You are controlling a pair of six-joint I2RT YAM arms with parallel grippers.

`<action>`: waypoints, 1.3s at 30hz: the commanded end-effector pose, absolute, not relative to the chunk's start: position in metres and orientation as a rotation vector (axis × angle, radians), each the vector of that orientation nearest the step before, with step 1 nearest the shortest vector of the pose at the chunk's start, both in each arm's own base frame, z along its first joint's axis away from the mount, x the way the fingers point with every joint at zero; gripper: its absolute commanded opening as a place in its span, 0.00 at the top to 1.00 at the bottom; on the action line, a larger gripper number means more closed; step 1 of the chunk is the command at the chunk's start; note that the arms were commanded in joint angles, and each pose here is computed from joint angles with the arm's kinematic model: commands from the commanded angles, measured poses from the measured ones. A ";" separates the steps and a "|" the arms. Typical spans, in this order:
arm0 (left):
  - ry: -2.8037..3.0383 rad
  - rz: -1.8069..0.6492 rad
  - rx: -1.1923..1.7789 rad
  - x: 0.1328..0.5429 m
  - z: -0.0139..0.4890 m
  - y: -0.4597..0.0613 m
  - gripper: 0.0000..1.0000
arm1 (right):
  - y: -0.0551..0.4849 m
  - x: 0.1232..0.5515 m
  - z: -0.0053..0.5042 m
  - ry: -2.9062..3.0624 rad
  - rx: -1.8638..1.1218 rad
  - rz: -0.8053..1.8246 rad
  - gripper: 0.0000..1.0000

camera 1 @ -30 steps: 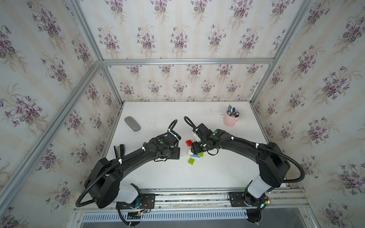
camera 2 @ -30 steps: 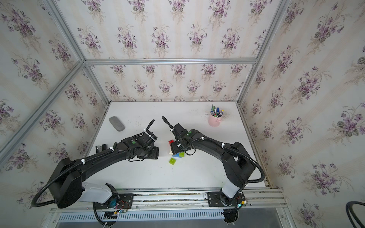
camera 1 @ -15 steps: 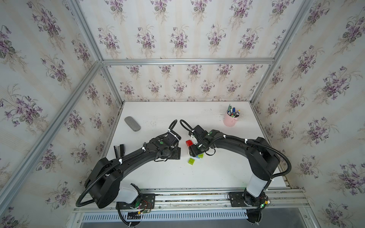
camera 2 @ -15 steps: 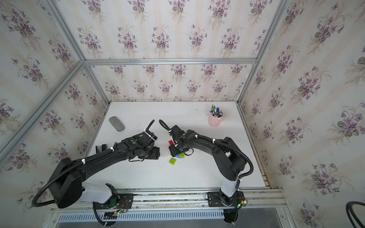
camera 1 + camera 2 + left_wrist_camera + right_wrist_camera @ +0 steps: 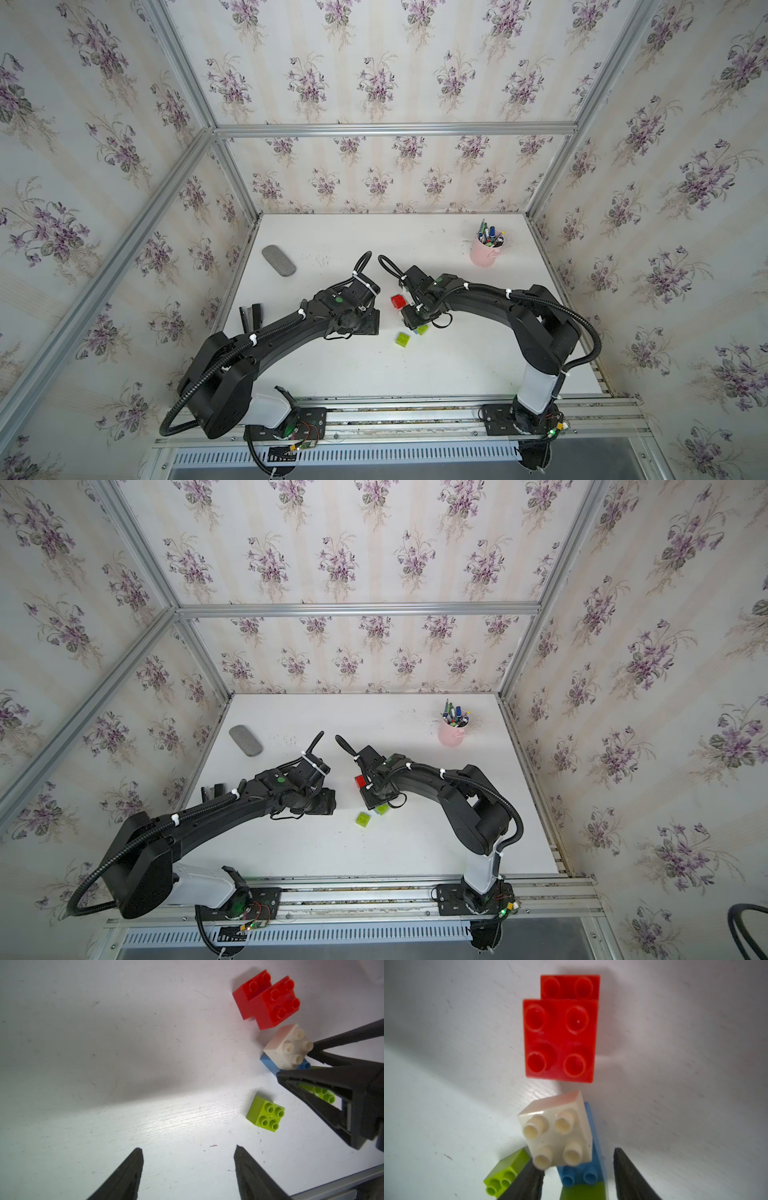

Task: Assemble the letter y with lego
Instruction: Pick up the lego brick from the center of the board.

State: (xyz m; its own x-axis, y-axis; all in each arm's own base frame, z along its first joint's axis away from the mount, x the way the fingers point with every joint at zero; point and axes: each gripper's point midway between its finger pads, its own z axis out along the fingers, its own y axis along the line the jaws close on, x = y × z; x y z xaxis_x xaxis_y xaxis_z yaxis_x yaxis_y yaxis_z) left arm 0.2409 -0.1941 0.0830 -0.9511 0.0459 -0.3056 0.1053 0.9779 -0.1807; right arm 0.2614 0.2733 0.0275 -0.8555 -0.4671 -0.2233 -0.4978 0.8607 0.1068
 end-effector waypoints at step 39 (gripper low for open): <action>2.845 -0.259 0.098 0.238 0.070 -0.190 0.29 | 0.268 0.259 0.042 2.796 -0.745 0.146 0.78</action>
State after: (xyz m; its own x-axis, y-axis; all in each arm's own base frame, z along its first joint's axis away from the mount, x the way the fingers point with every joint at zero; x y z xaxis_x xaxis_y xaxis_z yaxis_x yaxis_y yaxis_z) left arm 0.2367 -0.1910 0.0687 -0.9592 0.0506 -0.2782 0.0998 0.9812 -0.1654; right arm 0.2595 0.2671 0.0305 -0.8470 -0.4728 -0.2430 -0.4946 0.8684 0.0343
